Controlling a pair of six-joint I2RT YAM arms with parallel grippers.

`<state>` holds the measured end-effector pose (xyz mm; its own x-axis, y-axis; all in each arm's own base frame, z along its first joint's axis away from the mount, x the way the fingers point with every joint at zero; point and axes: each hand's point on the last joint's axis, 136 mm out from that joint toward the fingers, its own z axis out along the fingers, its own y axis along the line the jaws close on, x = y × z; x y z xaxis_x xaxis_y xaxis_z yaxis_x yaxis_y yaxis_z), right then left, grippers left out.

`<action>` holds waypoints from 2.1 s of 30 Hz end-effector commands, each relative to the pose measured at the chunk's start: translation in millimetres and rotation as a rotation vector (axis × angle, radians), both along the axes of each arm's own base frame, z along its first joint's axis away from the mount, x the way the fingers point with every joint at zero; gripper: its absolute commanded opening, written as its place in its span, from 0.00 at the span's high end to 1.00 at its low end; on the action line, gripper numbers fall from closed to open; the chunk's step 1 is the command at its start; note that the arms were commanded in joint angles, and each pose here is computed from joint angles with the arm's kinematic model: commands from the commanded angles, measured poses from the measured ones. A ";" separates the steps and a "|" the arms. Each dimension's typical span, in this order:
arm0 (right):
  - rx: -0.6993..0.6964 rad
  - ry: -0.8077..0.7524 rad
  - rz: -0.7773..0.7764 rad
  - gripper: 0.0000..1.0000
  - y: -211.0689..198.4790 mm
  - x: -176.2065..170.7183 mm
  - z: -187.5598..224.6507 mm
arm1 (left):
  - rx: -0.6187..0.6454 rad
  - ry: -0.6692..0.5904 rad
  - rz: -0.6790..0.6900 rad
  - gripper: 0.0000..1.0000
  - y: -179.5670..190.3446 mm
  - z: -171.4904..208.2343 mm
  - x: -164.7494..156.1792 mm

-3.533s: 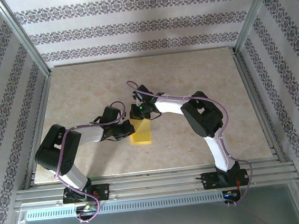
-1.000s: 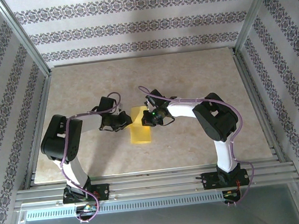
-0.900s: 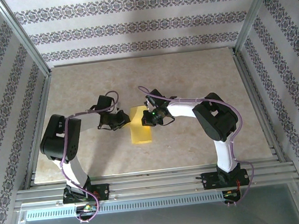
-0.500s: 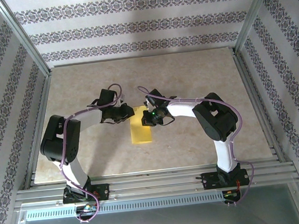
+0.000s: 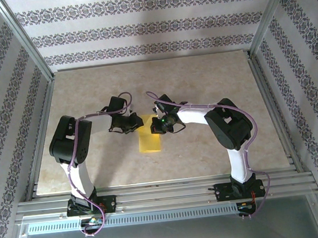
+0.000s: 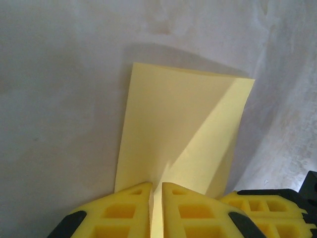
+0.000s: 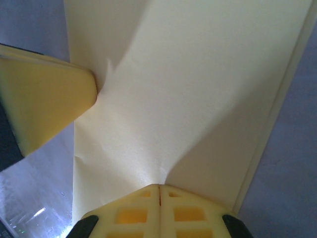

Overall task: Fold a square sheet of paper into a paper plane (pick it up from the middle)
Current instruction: First fold in half a square sheet of paper at the center of the table.

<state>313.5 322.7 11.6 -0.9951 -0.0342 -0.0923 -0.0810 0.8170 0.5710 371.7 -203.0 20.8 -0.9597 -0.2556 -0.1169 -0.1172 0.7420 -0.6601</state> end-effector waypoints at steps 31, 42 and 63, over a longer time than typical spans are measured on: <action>-0.392 0.189 -0.035 1.00 -86.6 -45.2 -80.4 | 0.016 0.013 0.047 0.86 -8.9 -4.6 34.5; -0.407 0.193 -0.036 1.00 -93.6 -49.8 -81.8 | 0.151 0.022 0.151 0.85 38.4 -24.4 53.6; -0.392 0.186 -0.038 1.00 -89.4 -47.2 -80.2 | -0.034 -0.107 0.077 0.82 -4.8 40.5 56.4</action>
<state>316.8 314.3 10.1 -0.9907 -0.0515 -0.1257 -0.1126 0.8293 0.5474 426.3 -193.6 54.0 -0.9196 -0.3405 -0.1957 -0.1328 0.7386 -0.6609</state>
